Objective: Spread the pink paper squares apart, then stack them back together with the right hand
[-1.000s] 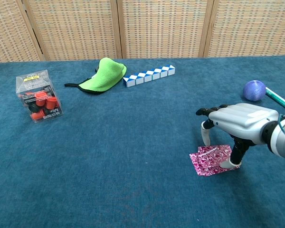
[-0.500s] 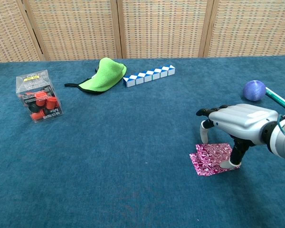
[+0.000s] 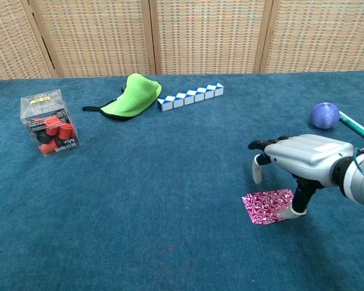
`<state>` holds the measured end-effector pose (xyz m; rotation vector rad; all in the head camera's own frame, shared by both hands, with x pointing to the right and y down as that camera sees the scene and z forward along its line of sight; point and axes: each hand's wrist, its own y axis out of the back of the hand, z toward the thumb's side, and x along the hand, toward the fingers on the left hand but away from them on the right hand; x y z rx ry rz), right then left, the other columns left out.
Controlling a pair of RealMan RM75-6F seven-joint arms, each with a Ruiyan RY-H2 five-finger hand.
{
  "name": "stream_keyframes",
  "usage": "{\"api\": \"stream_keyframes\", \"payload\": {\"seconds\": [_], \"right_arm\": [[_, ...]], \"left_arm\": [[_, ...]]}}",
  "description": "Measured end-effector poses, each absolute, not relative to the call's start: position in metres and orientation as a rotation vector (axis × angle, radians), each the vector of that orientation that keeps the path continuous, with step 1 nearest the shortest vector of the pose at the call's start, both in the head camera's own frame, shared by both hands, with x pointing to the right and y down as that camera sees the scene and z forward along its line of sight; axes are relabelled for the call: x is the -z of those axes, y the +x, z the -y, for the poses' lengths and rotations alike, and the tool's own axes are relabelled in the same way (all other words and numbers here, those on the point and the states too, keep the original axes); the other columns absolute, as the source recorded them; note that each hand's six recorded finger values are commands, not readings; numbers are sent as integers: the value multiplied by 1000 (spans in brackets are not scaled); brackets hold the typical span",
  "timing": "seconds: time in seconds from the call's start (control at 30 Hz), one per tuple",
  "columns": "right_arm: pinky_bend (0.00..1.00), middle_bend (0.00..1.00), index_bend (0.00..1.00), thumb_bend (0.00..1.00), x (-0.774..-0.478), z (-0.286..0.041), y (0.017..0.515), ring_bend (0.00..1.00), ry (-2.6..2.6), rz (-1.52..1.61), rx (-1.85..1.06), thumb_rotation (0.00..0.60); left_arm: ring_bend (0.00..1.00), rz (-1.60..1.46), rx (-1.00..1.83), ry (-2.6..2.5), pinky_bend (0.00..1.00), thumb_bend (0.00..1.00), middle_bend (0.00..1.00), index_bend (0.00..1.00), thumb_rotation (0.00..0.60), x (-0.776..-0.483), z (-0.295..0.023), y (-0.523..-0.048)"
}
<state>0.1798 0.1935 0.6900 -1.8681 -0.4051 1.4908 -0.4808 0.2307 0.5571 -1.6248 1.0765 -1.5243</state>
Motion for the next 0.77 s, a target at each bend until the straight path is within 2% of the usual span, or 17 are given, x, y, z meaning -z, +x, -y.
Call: {"api": "stream_keyframes", "payload": {"seconds": [0.27,0.53,0.63,0.7,0.77], "right_arm": [[0,0,299,208,-686,-193,179,0,-1877,416,-1482,600],[0,0,238,205,-650,-177,197,0,-1851,536,-1369,600],[0,0,179,145,-633,-172,218,0,-1815,615,-1307,600],[0,0,116,50,-623,-171,243,0,-1787,703,-1279,600],[0,0,56,6,-618,-172,271,0,-1759,789,-1270,600]], "left_arm": [[0,-1078,1523,-1628,0,0,0,0,600,-557,-231,-481],[0,-1086,1517,-1642,0,0,0,0,600,-557,-231,-481],[0,-1082,1512,-1639,0,0,0,0,600,-556,-230,-482],[0,-1085,1506,-1639,0,0,0,0,600,-556,-230,-481],[0,-1086,1504,-1637,0,0,0,0,600,-556,-230,-481]]}}
